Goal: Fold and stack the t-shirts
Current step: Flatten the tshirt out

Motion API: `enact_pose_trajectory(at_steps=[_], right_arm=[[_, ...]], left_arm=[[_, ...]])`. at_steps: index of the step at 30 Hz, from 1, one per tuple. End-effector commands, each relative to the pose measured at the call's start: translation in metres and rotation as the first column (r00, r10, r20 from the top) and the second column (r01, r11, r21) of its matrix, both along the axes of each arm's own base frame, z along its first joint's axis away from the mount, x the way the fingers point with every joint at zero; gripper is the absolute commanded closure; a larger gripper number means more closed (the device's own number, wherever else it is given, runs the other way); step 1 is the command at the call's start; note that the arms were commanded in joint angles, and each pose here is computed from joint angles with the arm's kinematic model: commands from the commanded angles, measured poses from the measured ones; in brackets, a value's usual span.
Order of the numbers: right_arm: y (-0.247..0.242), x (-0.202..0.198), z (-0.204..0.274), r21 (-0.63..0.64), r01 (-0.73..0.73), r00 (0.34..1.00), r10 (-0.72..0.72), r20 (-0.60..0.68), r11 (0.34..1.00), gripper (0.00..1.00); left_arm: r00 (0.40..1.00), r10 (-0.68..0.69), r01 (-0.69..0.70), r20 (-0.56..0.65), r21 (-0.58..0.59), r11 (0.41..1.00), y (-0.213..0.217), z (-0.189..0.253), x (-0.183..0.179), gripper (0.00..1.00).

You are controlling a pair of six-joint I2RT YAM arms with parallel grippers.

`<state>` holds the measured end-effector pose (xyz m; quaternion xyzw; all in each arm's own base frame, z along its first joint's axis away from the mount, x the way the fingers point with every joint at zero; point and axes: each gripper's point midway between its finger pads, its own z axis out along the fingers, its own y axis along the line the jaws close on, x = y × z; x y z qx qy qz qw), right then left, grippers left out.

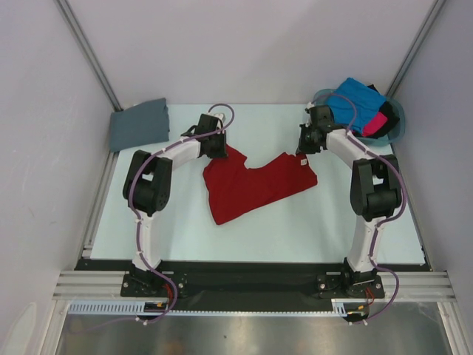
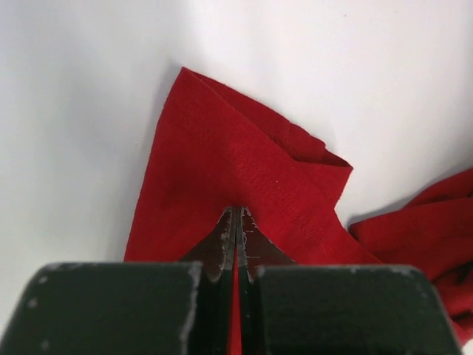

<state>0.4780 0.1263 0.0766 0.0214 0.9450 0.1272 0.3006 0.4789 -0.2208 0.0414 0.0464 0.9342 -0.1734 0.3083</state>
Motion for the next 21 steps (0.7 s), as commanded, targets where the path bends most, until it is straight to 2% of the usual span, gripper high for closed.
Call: enact_pose_trajectory(at_steps=[1,9,12,15,16,17,19,21], right_arm=[[0.008,-0.001,0.065,0.026,-0.045,0.989,0.041,0.139,0.999,1.0],[0.002,-0.022,0.136,-0.017,-0.053,0.963,0.056,0.265,0.998,1.0],[0.002,-0.044,0.176,-0.054,-0.062,0.939,0.077,0.336,0.997,1.0],[0.007,-0.097,0.251,-0.066,-0.099,0.866,0.118,0.487,0.993,1.0],[0.016,-0.1,0.251,-0.065,-0.123,0.863,0.139,0.486,0.99,1.0],[0.016,-0.123,0.282,-0.043,-0.144,0.819,0.144,0.555,0.989,1.0],[0.026,-0.155,0.308,-0.027,-0.192,0.78,0.169,0.603,0.981,0.98],[0.009,-0.176,0.329,-0.021,-0.126,0.762,0.111,0.638,0.992,0.98]], left_arm=[[0.995,-0.043,0.048,0.094,-0.053,0.997,-0.012,0.047,0.003,1.0],[0.99,-0.052,0.062,0.133,-0.071,0.996,-0.011,0.071,-0.006,1.0],[0.987,-0.063,0.075,0.147,-0.08,0.994,-0.01,0.083,-0.012,1.0],[0.983,-0.059,0.076,0.176,-0.088,0.993,-0.008,0.098,-0.021,1.0],[0.982,-0.057,0.074,0.182,-0.088,0.993,-0.007,0.1,-0.022,1.0],[0.98,-0.051,0.069,0.192,-0.091,0.993,-0.005,0.104,-0.024,1.0],[0.976,-0.054,0.077,0.21,-0.105,0.991,-0.006,0.113,-0.031,1.0],[0.974,-0.071,0.1,0.213,-0.127,0.987,-0.011,0.117,-0.035,0.62]])
